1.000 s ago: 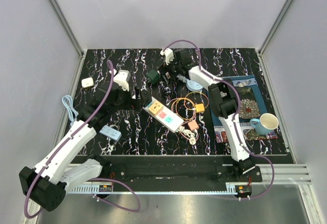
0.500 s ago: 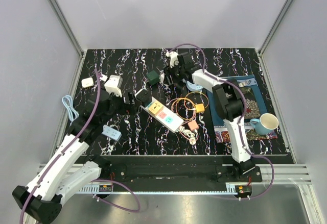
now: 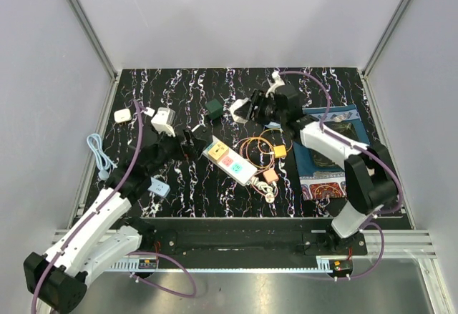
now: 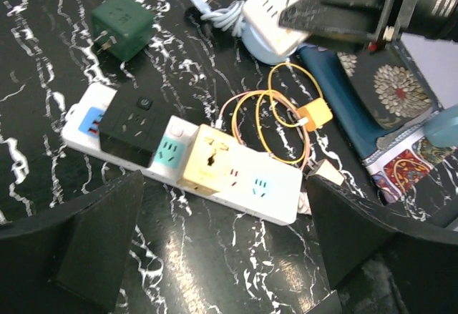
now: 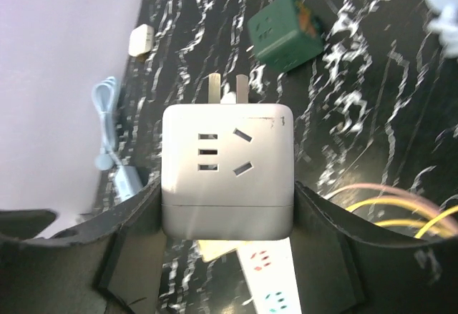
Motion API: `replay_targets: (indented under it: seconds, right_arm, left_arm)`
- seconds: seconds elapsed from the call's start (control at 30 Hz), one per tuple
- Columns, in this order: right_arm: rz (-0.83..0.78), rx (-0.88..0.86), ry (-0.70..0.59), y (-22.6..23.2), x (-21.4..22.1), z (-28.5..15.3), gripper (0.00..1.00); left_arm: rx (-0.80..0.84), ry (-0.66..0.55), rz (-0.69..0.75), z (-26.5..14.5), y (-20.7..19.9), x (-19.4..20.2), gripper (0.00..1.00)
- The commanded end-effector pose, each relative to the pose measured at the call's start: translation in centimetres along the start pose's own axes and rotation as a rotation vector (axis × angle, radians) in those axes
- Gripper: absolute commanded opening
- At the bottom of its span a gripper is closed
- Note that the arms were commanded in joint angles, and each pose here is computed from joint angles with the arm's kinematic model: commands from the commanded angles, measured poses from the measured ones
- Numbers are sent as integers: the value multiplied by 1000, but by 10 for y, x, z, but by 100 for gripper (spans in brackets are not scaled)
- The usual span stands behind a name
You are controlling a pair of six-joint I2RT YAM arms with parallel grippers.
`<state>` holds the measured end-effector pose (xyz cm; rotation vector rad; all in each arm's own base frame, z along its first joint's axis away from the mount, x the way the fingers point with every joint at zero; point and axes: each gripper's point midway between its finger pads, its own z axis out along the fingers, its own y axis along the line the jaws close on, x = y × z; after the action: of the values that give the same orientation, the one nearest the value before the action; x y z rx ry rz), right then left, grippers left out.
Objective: Insert the plug
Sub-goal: Pick up the plug from the center of the board.
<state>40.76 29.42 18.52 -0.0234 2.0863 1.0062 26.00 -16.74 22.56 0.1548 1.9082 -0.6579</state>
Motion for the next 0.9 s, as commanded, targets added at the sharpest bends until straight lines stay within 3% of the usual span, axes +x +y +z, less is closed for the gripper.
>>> replay_targets:
  seconds: [0.0, 0.2, 0.43, 0.87]
  right_arm:
    - [169, -133, -67, 48, -1, -25, 21]
    - [276, -175, -151, 61, 3, -57, 21]
    - [394, -230, -189, 75, 3, -81, 21]
    - [374, -277, -182, 86, 9, -103, 22]
  left_arm:
    - [149, -81, 3, 11, -32, -18, 99]
    - [233, -174, 10, 24, -59, -31, 99]
    - [249, -196, -2, 49, -83, -25, 99]
    - [330, -175, 39, 82, -122, -20, 99]
